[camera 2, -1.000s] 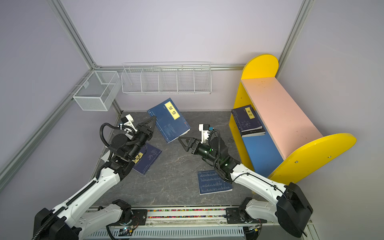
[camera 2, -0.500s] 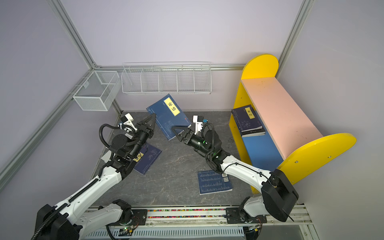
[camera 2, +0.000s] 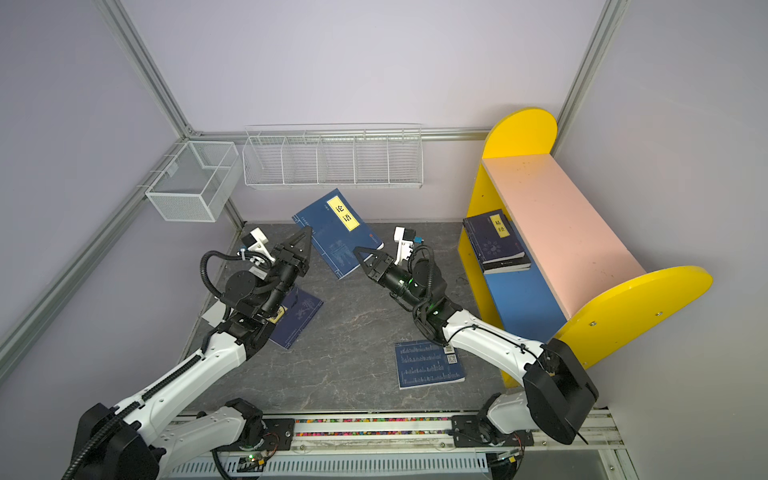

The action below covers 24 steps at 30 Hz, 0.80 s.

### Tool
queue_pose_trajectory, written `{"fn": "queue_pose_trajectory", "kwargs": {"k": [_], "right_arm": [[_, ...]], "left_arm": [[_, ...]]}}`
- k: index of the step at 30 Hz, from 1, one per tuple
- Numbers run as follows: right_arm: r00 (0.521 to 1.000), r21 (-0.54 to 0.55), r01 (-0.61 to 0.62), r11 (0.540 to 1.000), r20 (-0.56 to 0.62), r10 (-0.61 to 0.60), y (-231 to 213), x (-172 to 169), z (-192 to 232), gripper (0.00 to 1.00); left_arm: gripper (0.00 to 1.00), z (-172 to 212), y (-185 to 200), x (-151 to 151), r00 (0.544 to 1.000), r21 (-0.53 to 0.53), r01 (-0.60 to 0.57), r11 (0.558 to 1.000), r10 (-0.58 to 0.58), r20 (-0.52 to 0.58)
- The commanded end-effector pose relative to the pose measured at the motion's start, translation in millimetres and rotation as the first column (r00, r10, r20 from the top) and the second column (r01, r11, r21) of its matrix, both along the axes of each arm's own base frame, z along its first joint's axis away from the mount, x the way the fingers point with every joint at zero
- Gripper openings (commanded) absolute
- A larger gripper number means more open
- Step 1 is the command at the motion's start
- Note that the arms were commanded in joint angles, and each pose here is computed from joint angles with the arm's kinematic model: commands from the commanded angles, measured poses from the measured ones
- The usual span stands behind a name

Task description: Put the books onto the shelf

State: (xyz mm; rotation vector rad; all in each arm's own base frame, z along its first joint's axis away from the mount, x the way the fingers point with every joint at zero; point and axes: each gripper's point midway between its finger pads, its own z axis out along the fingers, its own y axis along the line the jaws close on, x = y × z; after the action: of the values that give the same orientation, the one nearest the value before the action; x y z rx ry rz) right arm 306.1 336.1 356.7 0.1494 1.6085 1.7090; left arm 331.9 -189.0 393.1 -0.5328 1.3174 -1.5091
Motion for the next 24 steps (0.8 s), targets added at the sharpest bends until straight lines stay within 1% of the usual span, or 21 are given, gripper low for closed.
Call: {"fn": "queue_pose_trajectory", "kwargs": {"k": [1, 4, 5, 7, 10, 12, 15, 17, 20, 24], "right_arm": [[0.998, 0.056, 0.057, 0.997, -0.007, -0.056, -13, 11, 10, 0.16], [0.997, 0.04, 0.069, 0.997, -0.018, -0.068, -17, 15, 7, 0.13], [0.996, 0.014, 0.076, 0.997, -0.04, -0.075, -20, 15, -7, 0.11], [0.992, -0.007, 0.112, 0.994, -0.051, -0.113, -36, 22, -12, 0.08], [0.983, -0.053, 0.164, 0.985, -0.069, -0.168, -65, 30, -20, 0.08], [0.978, -0.103, 0.187, 0.977, -0.077, -0.195, -84, 33, -26, 0.08], [0.961, -0.175, 0.235, 0.956, -0.103, -0.256, -119, 35, -39, 0.06], [0.946, -0.206, 0.267, 0.941, -0.129, -0.296, -143, 36, -50, 0.06], [0.916, -0.243, 0.327, 0.913, -0.155, -0.37, -186, 36, -62, 0.06], [0.879, -0.297, 0.393, 0.87, -0.155, -0.45, -228, 39, -67, 0.06]], "left_arm": [[0.0, 15, -5, -9, 0.998, -0.052, 0.041, 0.998, -0.039, 0.052], [0.0, 12, -8, -7, 0.998, -0.043, 0.048, 0.998, -0.046, 0.042], [0.03, 10, -9, -6, 0.998, -0.036, 0.047, 0.998, -0.046, 0.036], [0.25, 3, -11, -3, 0.999, 0.001, 0.042, 0.999, -0.042, 0.001], [0.58, -8, -11, 2, 0.998, 0.075, 0.023, 0.997, -0.019, -0.053], [0.68, -16, -11, 5, 0.996, 0.152, 0.024, 0.988, -0.011, -0.086], [0.76, -35, -14, 5, 0.988, 0.297, 0.053, 0.953, -0.007, -0.152], [0.78, -46, -15, 5, 0.984, 0.353, 0.079, 0.932, -0.015, -0.18], [0.78, -63, -15, 2, 0.977, 0.387, 0.109, 0.916, -0.028, -0.209], [0.79, -76, -15, 0, 0.972, 0.399, 0.125, 0.908, -0.032, -0.232]]}}
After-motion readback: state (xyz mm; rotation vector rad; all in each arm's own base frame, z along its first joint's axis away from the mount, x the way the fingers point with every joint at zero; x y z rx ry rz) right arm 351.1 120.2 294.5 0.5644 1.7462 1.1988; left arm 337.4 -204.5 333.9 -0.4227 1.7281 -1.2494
